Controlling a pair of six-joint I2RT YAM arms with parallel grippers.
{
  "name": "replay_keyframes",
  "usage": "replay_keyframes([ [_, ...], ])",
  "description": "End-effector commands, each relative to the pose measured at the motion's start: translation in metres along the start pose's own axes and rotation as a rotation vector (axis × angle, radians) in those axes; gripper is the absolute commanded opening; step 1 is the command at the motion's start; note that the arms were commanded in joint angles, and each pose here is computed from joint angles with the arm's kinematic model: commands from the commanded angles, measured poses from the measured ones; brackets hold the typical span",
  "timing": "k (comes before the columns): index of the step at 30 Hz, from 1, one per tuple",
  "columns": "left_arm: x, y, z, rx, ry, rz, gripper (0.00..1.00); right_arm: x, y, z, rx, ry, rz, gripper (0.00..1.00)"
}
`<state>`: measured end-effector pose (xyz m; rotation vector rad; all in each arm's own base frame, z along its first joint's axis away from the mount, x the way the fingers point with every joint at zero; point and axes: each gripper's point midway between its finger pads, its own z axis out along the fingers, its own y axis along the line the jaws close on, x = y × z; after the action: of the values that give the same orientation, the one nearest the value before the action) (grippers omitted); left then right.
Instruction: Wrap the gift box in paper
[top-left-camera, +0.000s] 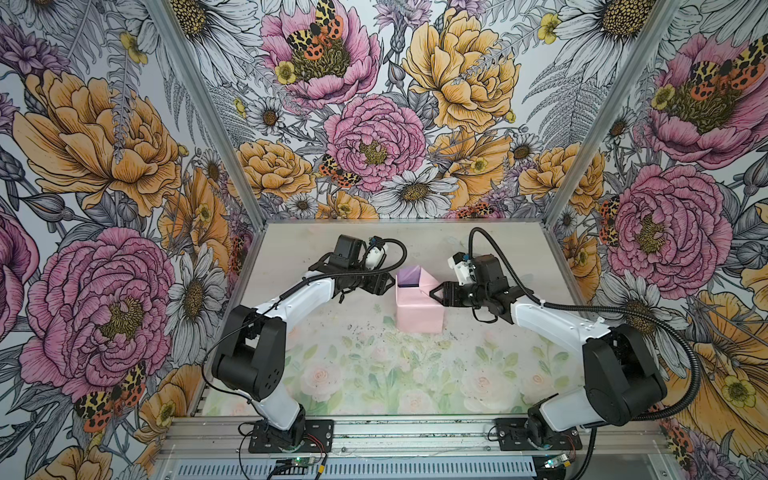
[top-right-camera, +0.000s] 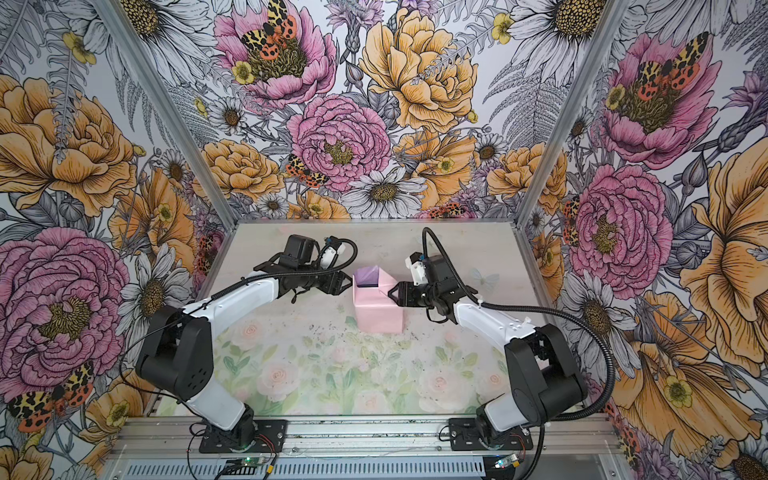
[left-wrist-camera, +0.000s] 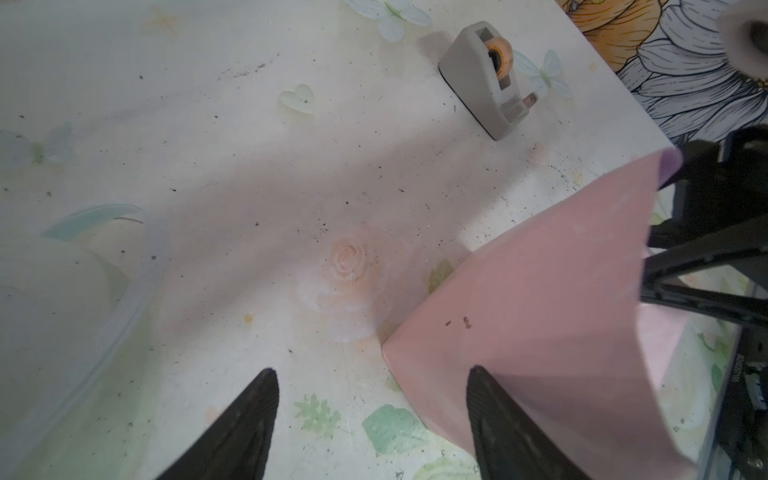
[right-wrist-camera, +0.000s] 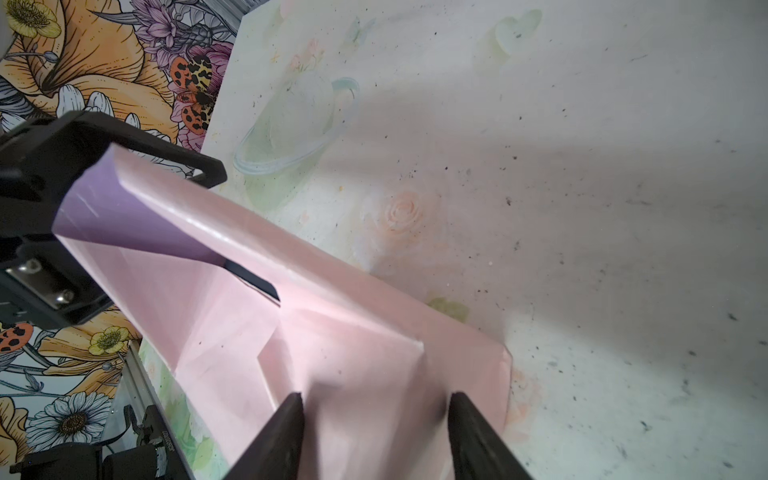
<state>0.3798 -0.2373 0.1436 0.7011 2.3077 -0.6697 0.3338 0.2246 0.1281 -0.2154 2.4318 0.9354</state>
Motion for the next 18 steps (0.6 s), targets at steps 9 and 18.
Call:
replay_keyframes([
  [9, -0.015, -0.031, 0.011, 0.085, -0.036, 0.059, 0.73, 0.030, -0.022, 0.008, 0.085, 0.087, 0.015, 0.57],
  [18, -0.001, -0.036, 0.026, 0.100, 0.022, 0.103, 0.71, 0.029, -0.018, 0.005, 0.071, 0.081, 0.009, 0.57],
])
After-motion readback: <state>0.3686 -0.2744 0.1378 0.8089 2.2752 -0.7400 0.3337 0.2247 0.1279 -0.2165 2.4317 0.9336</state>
